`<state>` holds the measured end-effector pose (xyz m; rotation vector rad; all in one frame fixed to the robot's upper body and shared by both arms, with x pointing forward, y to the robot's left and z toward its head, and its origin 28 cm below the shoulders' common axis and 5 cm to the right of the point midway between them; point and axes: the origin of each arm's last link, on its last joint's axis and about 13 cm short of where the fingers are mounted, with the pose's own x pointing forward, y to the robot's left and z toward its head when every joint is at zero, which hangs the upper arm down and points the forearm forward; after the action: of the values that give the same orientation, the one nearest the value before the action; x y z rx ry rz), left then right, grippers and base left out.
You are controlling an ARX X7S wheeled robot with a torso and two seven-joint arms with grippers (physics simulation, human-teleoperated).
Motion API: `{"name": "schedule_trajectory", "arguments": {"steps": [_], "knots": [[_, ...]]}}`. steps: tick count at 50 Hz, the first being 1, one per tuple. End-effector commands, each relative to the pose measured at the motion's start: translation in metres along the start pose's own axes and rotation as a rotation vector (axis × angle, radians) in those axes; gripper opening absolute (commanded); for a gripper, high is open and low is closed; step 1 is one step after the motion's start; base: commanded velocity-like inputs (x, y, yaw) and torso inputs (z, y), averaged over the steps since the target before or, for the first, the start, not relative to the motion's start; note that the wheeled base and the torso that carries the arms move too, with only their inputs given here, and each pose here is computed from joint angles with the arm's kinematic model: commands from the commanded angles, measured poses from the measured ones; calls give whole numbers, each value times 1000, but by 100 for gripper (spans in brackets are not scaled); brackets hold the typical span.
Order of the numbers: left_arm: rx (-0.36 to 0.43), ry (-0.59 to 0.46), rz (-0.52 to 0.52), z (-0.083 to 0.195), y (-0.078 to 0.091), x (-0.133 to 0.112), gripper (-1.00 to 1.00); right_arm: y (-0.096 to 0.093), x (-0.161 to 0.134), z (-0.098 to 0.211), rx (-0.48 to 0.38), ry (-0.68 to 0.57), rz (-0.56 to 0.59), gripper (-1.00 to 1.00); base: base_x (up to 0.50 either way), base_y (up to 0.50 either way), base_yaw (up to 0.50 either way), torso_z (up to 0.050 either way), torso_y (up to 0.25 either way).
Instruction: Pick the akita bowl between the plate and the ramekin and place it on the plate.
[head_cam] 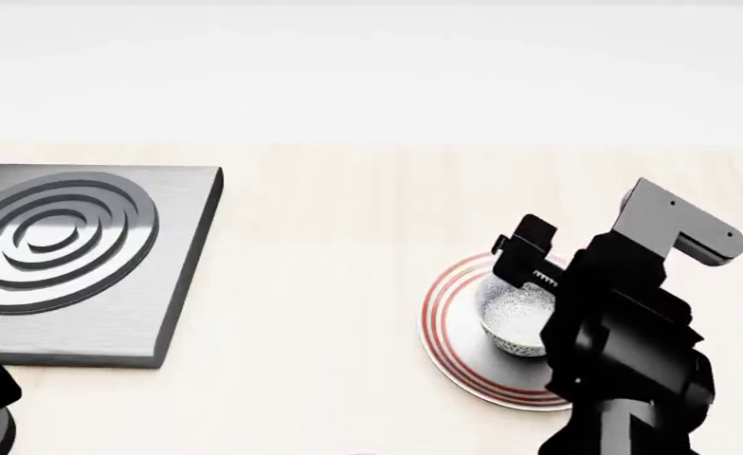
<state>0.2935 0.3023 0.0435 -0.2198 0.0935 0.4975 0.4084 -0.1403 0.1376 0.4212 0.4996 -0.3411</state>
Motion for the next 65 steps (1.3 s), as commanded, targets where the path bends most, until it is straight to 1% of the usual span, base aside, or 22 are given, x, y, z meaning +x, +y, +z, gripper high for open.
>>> {"name": "schedule_trajectory", "arguments": {"steps": [1,4,6,7,9,12,17,21,29,34,35,41,42,47,51,55,57,59,61,64,65], "knots": [[1,-2,0,0,0,0,100,4,-4,12,-68,-84,15,100,0,0,0,0,0],[2,-2,-1,1,0,0,100,6,-15,14,-97,-115,28,100,0,0,0,0,0],[2,-2,-1,0,0,0,100,6,-20,14,-141,-139,12,100,0,0,0,0,0],[2,-2,-1,1,0,0,100,5,-23,14,-130,-143,27,100,0,0,0,0,0],[3,-3,-1,1,0,0,100,5,-28,14,-156,-162,20,100,0,0,0,0,0],[3,-3,-1,0,0,0,100,4,-32,13,-148,-167,32,100,0,0,0,0,0],[4,-4,-2,-1,0,0,100,-2,-46,6,-178,-208,40,100,0,0,0,0,0],[4,-4,-1,-1,-1,-1,100,-5,-52,3,-192,-233,39,100,0,0,0,0,0],[5,-5,-1,-4,-1,1,100,-6,-73,-3,-225,-298,59,100,0,0,0,0,0],[5,-5,-1,-5,-1,3,100,-8,-77,-6,-236,-309,58,100,0,0,0,0,0],[5,-5,-1,-6,-1,3,100,-10,-83,-12,-249,-341,58,100,0,0,0,0,0],[5,-5,-2,-5,-1,2,100,-14,-96,-19,-269,-382,64,100,0,0,0,0,0],[5,-5,-1,-2,-1,0,100,-16,-99,-21,-284,-398,60,100,0,0,0,0,0],[4,-6,-2,1,-1,-1,100,-23,-109,-28,-299,-426,54,100,0,0,0,0,0],[5,-7,-2,0,-1,-1,100,-29,-113,-36,-302,-425,51,100,0,0,0,0,0],[5,-8,-2,0,-1,-1,100,-34,-115,-45,-332,-434,42,100,0,0,0,0,0],[5,-9,-2,0,-1,-1,100,-36,-117,-48,-364,-467,9,100,0,0,0,0,0],[6,-10,-3,0,-1,0,100,-39,-118,-51,-356,-466,5,100,0,0,0,0,0],[6,-10,-3,0,-1,-1,100,-42,-120,-58,-377,-471,-7,100,0,0,0,0,0],[6,-11,-4,0,-1,-1,100,-45,-122,-63,-378,-472,-15,100,0,0,0,0,0],[6,-11,-4,0,-1,-1,100,-47,-124,-66,-399,-485,-29,100,0,0,0,0,0]]}}
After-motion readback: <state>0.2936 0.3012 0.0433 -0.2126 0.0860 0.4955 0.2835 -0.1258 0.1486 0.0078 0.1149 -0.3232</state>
